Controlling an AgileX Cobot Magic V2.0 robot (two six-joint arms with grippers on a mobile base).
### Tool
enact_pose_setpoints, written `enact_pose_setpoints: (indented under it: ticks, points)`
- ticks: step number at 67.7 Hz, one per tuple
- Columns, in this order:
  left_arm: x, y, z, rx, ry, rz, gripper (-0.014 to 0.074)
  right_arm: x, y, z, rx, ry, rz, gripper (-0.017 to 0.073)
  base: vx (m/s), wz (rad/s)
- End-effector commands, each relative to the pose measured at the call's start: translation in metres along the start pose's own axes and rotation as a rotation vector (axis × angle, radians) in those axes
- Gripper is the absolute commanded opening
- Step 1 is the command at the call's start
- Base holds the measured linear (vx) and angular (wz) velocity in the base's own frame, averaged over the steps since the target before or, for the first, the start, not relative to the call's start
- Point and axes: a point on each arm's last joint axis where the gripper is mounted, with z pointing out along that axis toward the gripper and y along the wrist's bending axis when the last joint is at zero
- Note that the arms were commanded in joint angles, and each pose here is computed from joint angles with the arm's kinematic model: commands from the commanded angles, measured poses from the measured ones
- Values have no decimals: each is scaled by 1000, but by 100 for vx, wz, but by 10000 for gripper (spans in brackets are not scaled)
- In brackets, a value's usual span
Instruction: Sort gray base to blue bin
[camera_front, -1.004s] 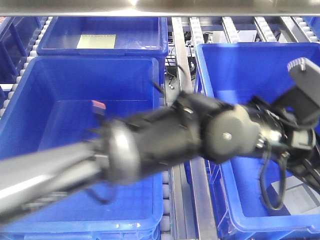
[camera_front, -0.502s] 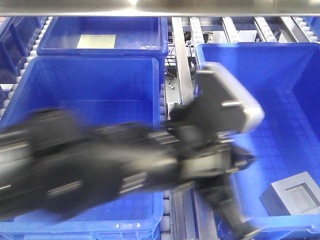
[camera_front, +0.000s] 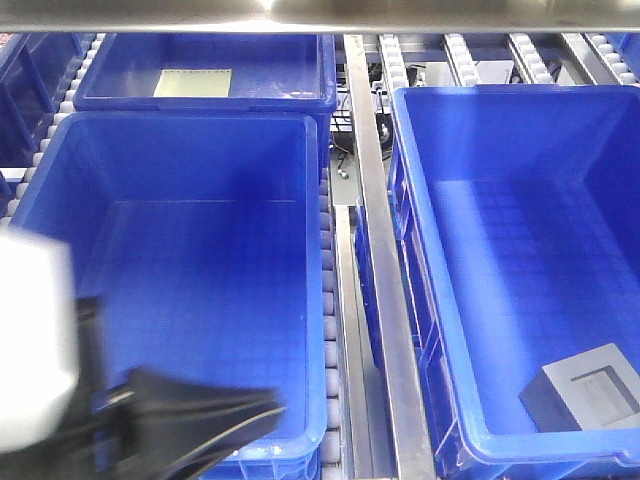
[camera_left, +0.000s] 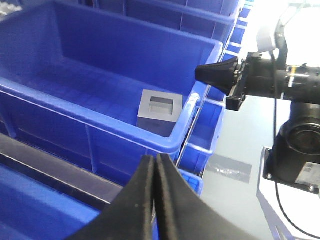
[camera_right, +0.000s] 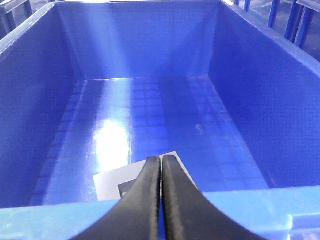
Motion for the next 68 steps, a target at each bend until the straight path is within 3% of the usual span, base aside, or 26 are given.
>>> enact_pose_setpoints:
  ticks: [1, 51, 57, 68]
  points:
    - [-11, 0, -21, -9, -149, -14, -3, -6, 0, -1, 6, -75, -20, -5, 0, 0]
    - [-8, -1, -31, -11, -187, -14, -3, -6, 0, -1, 6, -75, -20, -5, 0, 0]
    - [-6, 0, -31, -22, -200, 6, -3, -6, 0, -1, 6, -75, -20, -5, 0, 0]
    - [-7, 2, -32, -43, -210, -35, -3, -6, 0, -1, 6, -75, -20, -5, 0, 0]
